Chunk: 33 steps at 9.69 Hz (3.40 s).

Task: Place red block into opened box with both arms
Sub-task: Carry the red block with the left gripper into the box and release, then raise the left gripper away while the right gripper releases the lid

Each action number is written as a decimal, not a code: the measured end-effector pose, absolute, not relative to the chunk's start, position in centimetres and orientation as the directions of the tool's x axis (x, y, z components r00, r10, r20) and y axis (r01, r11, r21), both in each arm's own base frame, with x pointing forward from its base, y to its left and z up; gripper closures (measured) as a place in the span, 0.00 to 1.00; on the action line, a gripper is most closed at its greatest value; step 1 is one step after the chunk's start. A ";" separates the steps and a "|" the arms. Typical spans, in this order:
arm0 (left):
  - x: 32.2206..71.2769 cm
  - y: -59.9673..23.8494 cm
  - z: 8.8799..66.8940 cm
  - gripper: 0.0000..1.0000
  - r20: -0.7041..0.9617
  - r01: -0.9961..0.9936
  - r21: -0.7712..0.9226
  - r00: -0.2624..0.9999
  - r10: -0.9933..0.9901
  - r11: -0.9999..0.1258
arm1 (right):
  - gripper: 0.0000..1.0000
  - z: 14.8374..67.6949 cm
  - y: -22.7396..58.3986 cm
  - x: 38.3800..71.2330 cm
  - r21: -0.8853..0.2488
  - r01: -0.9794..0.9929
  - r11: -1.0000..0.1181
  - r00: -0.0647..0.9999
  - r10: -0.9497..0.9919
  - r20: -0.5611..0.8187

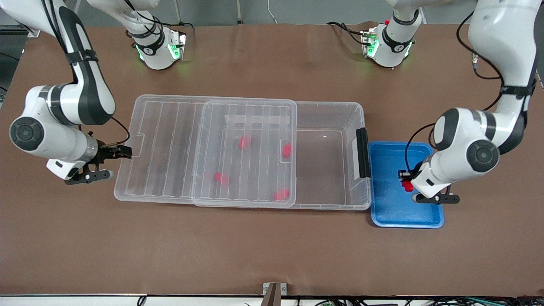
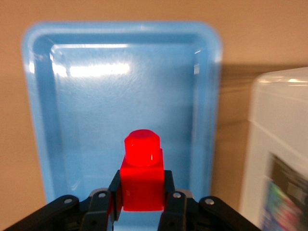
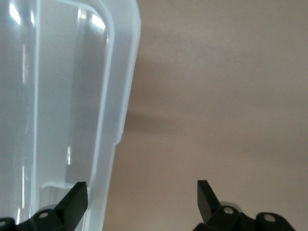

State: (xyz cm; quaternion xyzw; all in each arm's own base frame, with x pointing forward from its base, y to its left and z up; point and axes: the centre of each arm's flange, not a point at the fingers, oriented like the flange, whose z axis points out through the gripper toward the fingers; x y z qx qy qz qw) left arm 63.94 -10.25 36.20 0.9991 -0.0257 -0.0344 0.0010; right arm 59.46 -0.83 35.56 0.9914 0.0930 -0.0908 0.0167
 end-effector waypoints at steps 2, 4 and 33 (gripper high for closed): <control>61.3 -15.5 42.7 0.65 -0.067 -0.021 -0.008 0.998 -0.021 -1.000 | 0.00 36.0 -2.7 59.5 0.018 0.191 -0.981 0.965 0.185 -0.185; 58.0 -23.2 43.7 0.65 -0.082 0.068 -0.002 0.994 0.068 -0.998 | 0.00 36.0 -3.5 59.5 0.028 0.194 -0.981 0.964 0.186 -0.188; 59.9 -13.9 63.7 0.00 0.092 0.005 -0.051 0.996 0.001 -0.999 | 0.47 49.7 -7.0 56.7 -0.046 0.028 -0.999 0.997 0.032 -0.071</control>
